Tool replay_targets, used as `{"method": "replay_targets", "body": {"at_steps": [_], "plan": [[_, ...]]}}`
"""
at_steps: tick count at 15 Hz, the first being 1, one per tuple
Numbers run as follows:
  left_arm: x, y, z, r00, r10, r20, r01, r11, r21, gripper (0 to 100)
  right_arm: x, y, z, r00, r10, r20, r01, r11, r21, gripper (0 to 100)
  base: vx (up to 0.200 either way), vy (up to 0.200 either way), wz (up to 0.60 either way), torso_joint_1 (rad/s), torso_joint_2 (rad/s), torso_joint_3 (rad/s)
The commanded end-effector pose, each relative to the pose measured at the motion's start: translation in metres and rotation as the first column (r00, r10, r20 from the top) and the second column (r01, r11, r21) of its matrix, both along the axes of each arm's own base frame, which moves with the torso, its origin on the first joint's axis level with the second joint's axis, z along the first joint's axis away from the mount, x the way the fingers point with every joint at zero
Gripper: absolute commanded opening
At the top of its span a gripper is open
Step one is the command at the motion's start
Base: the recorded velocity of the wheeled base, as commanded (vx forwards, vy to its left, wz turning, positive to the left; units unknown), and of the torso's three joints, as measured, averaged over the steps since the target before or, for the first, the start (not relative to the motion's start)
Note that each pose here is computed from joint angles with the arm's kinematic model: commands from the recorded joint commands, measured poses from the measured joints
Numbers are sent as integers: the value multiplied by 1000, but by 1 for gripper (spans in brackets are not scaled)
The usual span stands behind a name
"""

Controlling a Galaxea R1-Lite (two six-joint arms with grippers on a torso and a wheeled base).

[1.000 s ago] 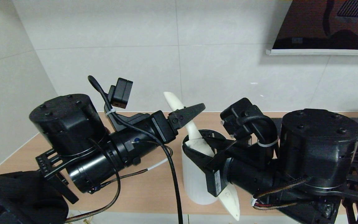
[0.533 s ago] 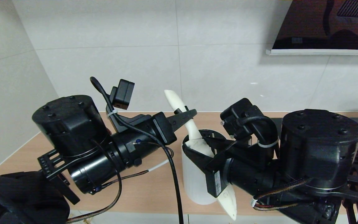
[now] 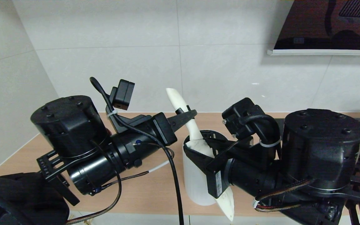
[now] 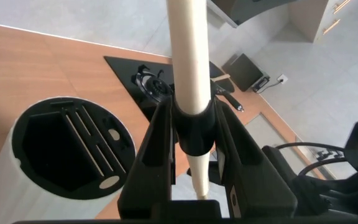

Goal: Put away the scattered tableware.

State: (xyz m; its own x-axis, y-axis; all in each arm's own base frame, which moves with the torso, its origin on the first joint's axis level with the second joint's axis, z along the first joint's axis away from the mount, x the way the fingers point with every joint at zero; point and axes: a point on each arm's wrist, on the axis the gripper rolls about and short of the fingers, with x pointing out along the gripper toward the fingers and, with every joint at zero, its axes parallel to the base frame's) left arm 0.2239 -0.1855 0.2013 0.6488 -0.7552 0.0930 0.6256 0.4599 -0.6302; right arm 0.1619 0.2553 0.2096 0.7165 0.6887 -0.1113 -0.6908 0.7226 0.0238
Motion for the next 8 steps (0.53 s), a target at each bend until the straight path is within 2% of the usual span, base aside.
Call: {"method": "replay_targets", "body": {"at_steps": [1,2,5,8], "plan": [[-1,0,1,1000,0,3,0,1000,-2,0,0,-1,2,1000,-2,3,2,1000,6,100,0,0,0,0,0,0],[-1,1,2,1000,-1,-2,1,1000,-8,0,0,-1,2,1000,-4,2,3,1000,7,100,0,0,0,0,0,0],[-3,2,8,1000,-12,-18,11,998,-62,0,0,-1,2,1000,-6,-3,6,1000,15,100,0,0,0,0,0,0],[-6,7,17,1000,-4,6,4,996,-85,0,7,-24,17,998,-64,21,63,997,52,100,0,0,0,0,0,0]]}}
